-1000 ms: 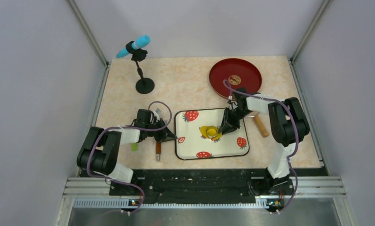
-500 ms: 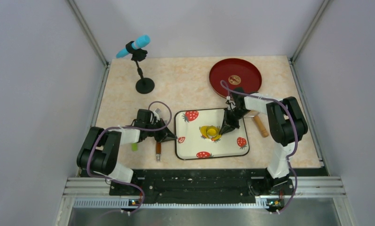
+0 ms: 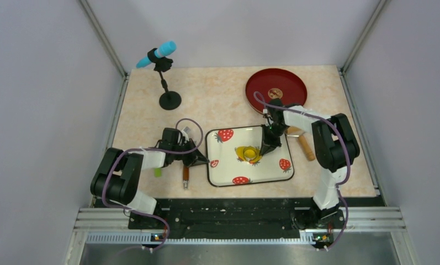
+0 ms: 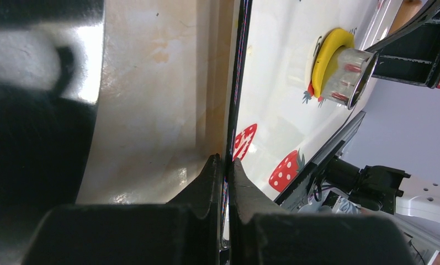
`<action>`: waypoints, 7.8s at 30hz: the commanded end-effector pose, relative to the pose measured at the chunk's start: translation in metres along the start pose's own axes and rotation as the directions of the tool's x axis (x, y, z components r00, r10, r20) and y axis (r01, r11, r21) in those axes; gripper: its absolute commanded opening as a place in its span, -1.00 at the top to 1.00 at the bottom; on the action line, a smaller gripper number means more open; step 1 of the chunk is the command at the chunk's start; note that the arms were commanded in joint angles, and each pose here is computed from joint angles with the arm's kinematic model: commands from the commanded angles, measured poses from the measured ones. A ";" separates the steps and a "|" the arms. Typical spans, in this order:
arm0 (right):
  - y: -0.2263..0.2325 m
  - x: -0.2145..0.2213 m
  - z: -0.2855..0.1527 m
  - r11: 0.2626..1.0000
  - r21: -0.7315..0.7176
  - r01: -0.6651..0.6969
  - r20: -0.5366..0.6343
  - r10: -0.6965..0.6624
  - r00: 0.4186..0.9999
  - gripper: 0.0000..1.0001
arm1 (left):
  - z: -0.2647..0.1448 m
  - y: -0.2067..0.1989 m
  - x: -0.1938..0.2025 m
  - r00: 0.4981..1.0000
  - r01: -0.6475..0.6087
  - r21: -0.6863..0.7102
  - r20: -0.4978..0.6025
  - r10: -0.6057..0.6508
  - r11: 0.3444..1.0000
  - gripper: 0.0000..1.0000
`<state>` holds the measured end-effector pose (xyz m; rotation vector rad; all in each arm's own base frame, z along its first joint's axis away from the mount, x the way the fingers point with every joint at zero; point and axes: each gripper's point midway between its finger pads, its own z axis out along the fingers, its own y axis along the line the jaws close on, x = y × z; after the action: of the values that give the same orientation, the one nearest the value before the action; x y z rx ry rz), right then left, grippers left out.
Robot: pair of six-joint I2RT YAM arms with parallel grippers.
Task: Roll out the dumpling wrappers from the dough
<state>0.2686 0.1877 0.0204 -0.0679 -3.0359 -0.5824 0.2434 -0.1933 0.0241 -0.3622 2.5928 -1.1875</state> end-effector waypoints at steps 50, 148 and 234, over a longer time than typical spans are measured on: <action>0.099 -0.072 -0.038 0.974 0.000 0.226 0.132 -0.224 0.966 1.00 | 0.006 0.012 -0.003 1.000 -0.002 -0.057 0.018 0.003 0.998 1.00; 0.034 -0.069 -0.161 0.975 -0.051 0.218 0.272 -0.197 0.942 1.00 | 0.008 0.013 -0.002 1.000 -0.004 -0.053 0.003 0.005 0.999 1.00; 0.114 -0.182 -0.020 0.949 -0.237 0.209 0.175 -0.170 0.970 -0.52 | 0.018 0.007 0.003 0.999 -0.029 -0.033 -0.046 0.027 0.999 1.00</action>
<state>0.4805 0.2346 0.0523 0.0721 -3.1914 -0.8936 0.2469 -0.2077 0.0233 -0.3047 2.6058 -1.2537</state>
